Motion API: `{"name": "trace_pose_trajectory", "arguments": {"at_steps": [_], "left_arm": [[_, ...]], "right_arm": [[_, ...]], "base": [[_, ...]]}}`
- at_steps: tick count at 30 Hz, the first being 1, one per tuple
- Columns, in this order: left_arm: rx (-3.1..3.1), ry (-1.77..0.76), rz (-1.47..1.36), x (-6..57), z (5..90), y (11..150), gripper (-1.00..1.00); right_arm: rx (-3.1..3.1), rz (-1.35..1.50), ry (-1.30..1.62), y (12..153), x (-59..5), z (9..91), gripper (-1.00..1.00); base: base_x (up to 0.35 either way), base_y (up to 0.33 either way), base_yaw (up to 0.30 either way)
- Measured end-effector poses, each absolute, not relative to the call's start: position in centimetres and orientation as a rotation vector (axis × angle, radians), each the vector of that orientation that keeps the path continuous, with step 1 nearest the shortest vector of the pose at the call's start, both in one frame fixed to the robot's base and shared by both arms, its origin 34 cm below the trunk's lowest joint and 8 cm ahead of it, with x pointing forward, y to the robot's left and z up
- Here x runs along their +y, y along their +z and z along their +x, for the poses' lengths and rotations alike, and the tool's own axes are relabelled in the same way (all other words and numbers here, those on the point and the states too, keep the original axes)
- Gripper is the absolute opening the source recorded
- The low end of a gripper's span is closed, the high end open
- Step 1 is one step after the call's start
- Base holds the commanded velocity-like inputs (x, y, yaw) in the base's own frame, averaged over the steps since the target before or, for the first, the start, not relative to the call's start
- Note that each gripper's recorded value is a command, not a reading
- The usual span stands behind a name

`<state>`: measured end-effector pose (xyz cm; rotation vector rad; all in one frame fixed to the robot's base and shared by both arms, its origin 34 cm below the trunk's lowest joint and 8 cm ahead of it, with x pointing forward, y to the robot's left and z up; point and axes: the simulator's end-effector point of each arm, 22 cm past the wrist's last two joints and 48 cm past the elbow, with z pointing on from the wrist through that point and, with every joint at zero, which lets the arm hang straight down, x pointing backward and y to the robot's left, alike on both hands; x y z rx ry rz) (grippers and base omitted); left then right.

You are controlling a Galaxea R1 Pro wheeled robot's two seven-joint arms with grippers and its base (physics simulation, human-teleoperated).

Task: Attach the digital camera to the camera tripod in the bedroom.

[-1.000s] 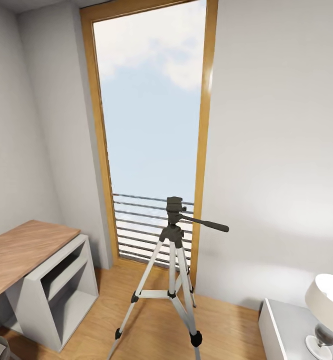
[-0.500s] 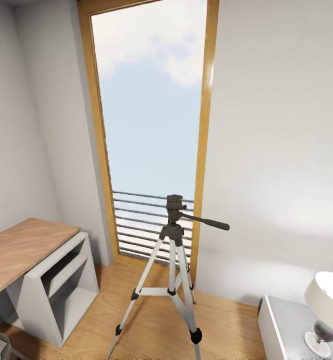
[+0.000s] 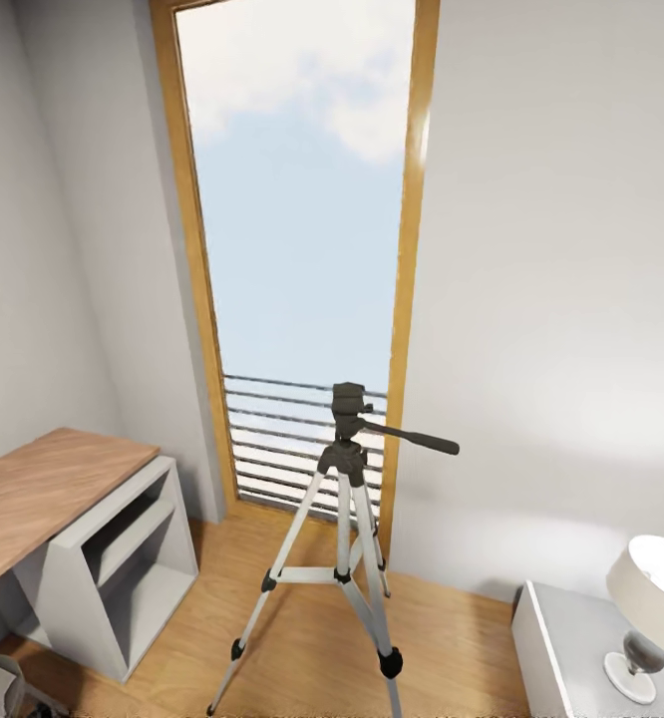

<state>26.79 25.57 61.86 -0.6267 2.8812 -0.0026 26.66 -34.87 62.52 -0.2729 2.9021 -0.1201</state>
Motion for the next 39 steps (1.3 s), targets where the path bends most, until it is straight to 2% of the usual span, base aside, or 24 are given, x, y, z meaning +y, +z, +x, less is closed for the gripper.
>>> {"name": "trace_pose_trajectory", "arguments": {"at_steps": [39], "left_arm": [[2.943, 0.018, -0.635, 25.6, 24.4, 61.0, -1.00]], "right_arm": [[2.978, -0.289, -0.105, 61.5, -34.5, 23.4, 1.00]], "base": [[0.000, 0.000, 0.000]]}}
